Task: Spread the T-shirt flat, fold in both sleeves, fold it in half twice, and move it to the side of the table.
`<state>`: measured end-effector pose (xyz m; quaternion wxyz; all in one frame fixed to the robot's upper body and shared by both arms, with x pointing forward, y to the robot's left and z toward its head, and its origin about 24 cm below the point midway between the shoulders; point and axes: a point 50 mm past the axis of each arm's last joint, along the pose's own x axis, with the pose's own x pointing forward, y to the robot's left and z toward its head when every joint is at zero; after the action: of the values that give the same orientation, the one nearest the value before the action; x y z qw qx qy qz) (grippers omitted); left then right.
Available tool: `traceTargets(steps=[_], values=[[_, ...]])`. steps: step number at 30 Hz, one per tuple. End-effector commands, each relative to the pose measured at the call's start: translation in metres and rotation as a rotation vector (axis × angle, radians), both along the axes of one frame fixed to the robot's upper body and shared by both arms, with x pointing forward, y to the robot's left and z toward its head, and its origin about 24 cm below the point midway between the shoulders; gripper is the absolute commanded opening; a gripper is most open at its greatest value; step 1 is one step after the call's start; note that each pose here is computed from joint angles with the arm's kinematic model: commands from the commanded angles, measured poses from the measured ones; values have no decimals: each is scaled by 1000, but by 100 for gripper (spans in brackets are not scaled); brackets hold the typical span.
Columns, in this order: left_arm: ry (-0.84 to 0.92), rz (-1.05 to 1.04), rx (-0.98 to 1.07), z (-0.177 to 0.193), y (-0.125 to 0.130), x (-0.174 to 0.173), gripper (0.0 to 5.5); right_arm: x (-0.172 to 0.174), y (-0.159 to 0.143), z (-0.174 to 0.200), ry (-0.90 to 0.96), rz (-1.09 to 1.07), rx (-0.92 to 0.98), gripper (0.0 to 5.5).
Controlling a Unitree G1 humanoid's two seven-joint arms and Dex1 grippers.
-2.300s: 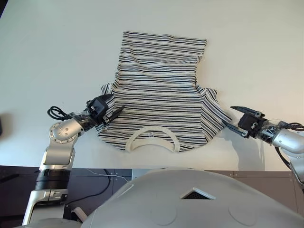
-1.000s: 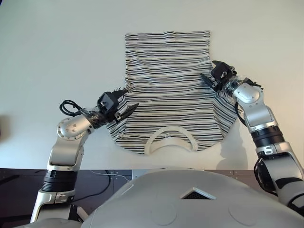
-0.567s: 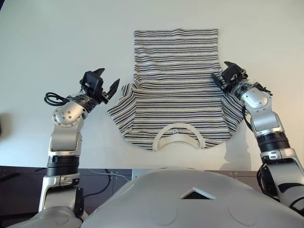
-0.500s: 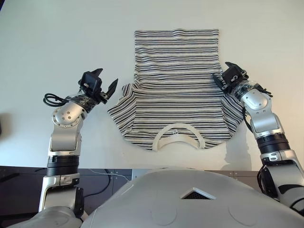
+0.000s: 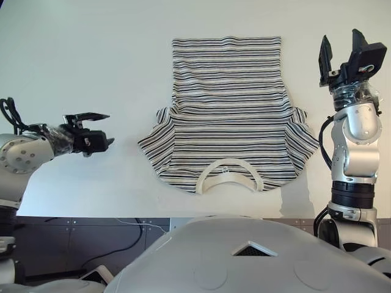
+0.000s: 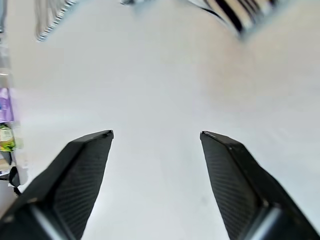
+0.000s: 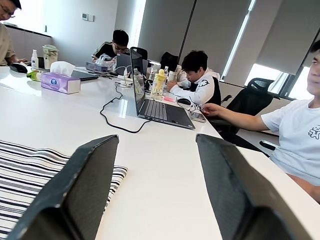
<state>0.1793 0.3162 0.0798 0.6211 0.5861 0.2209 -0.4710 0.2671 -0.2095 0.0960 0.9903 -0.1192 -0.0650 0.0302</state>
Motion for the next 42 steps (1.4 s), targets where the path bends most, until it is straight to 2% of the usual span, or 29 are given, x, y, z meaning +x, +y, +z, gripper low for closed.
traceTargets(steps=[1,3,5,9,12,19,28,30,34,42], values=[[135,-141,12,-12,-13,-24,346,2,-8,-4,12,-44,-15,286],[140,-192,-34,-20,-25,-33,346,4,-8,-5,10,-52,-17,286],[69,-211,-65,-25,-33,-32,346,3,-6,-7,9,-57,-20,286],[-38,-216,-58,-44,-33,-30,346,2,-4,-12,15,-58,-18,286],[-134,-200,-101,-54,-42,-23,346,3,-2,-13,24,-58,-20,286],[-150,-223,-117,-67,-48,-37,346,0,-3,-18,43,-65,-26,286],[-181,-142,-83,-78,-43,-44,204,0,-6,-18,48,-79,-27,286],[-176,-146,-88,-82,-45,-48,152,0,-6,-19,50,-79,-29,286],[-180,-131,-72,-89,-43,-52,88,1,-5,-19,51,-78,-25,286],[-302,-37,-145,-88,-47,-53,12,2,-8,-19,53,-73,-32,286]])
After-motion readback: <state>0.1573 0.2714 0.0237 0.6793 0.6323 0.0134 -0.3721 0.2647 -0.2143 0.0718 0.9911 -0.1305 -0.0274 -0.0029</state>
